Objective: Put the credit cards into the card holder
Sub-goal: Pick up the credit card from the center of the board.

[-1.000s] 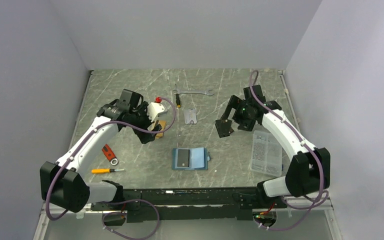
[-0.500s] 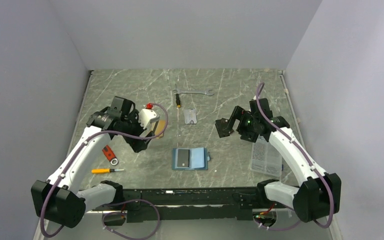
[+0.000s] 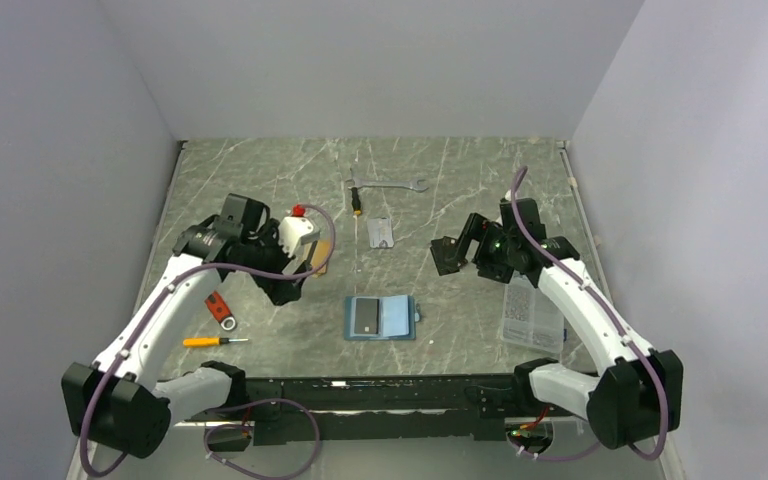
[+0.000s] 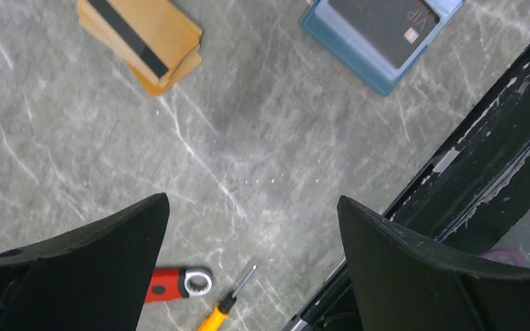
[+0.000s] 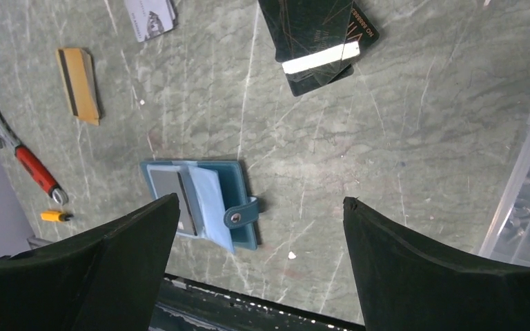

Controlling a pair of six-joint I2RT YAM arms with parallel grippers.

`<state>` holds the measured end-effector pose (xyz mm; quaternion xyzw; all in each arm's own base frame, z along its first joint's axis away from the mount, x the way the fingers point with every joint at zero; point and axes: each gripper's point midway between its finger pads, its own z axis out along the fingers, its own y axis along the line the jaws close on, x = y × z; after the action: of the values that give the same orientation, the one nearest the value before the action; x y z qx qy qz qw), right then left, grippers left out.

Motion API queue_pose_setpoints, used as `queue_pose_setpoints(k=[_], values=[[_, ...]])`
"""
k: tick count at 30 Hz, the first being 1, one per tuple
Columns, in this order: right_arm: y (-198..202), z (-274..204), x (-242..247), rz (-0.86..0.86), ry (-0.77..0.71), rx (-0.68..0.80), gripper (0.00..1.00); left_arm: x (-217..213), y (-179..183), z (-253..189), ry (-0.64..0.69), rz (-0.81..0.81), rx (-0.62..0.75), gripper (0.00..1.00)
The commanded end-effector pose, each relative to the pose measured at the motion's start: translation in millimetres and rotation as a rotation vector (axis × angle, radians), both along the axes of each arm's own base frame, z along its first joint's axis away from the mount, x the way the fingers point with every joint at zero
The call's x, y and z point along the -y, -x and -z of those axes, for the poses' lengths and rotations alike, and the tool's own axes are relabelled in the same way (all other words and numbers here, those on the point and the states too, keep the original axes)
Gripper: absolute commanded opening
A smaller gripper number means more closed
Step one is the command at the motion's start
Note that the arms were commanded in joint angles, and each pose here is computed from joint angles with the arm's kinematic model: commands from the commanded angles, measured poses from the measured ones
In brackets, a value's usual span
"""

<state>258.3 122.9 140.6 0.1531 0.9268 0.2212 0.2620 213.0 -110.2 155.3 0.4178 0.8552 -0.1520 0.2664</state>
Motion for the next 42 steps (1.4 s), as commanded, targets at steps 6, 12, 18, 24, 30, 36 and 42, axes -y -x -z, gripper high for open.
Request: queue_pose_setpoints(k=[6,12,18,24,30,36,42], values=[[-40,37,-3,0.028,0.038,-0.07,0.88,68,-42,-13,0.029,0.16,0.065,1.0],[-65,50,-13,0.043,0.014,-0.089,0.85,88,-58,-4,0.009,0.223,0.06,1.0],[-70,62,-13,0.058,0.012,-0.097,0.82,109,-83,1,0.03,0.227,0.043,0.99],[-75,64,-7,0.07,0.045,-0.094,0.81,140,-100,16,0.046,0.268,-0.005,0.99],[-86,72,-7,0.105,0.011,-0.091,0.79,159,-117,32,0.067,0.296,-0.027,0.99],[-99,87,-4,0.112,-0.003,-0.127,0.7,180,-143,45,0.11,0.282,0.002,0.99],[-109,88,2,0.116,0.004,-0.135,0.66,213,-153,62,0.12,0.286,0.04,0.99]])
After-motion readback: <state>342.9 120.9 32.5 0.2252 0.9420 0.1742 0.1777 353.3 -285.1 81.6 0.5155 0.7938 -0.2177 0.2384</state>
